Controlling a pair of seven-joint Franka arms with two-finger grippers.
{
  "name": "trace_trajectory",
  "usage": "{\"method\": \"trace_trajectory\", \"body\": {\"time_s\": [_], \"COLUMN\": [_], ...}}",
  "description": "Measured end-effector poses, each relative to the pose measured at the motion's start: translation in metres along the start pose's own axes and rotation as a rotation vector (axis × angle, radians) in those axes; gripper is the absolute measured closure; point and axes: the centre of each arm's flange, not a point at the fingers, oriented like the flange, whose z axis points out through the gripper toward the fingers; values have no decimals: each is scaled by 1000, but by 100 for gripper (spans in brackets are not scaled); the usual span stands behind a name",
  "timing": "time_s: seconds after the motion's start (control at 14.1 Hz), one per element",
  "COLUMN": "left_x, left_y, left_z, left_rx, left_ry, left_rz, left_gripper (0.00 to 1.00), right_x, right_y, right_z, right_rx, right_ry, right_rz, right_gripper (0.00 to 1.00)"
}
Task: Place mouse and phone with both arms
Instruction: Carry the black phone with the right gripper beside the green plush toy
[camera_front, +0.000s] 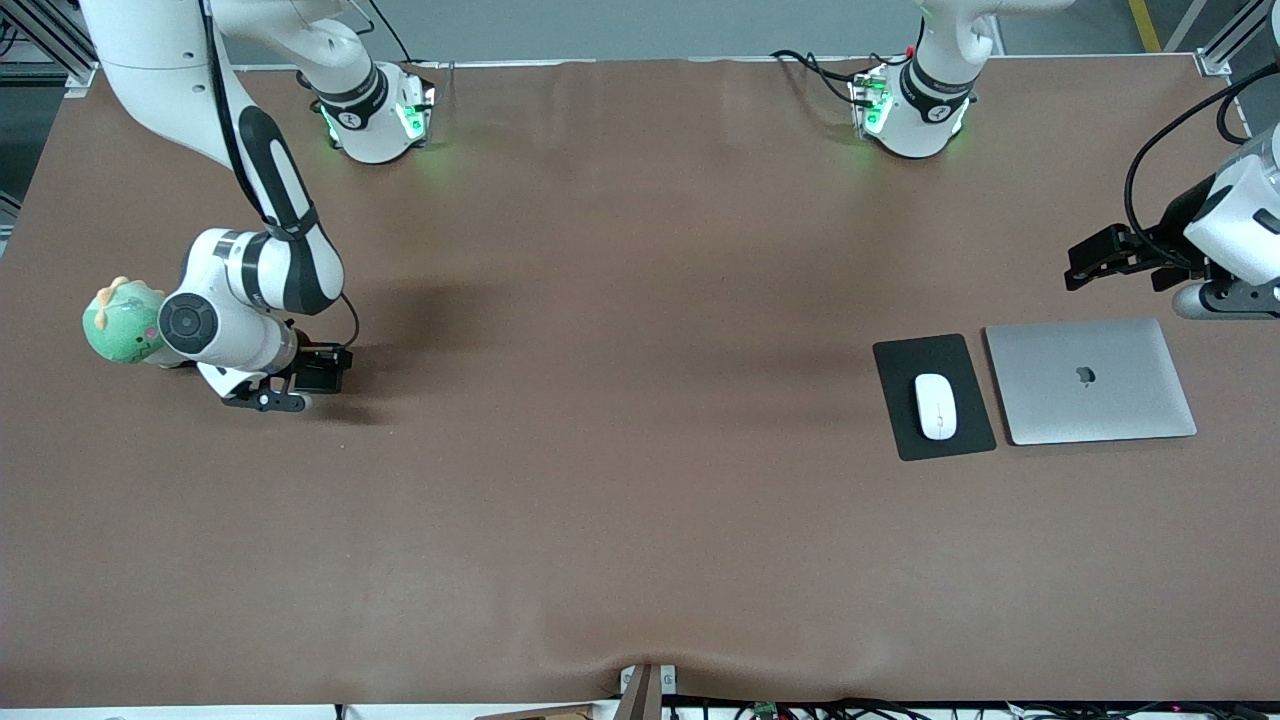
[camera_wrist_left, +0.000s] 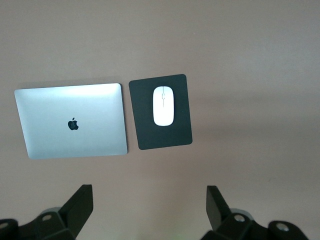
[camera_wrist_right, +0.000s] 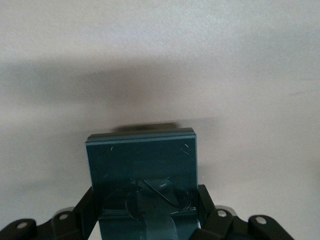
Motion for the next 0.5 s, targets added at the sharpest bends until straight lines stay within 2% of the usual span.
{"method": "trace_trajectory", "body": {"time_s": [0.5], "left_x": [0], "left_y": [0], "left_z": [-4], "left_rx": [0], "left_ry": [8], "left_rz": [0], "left_gripper": [0], "right_x": [-5], "right_y": [32], "right_z": [10], "right_rx": [-1], "right_ry": [14], "right_rz": [-18], "right_gripper": [19]}}
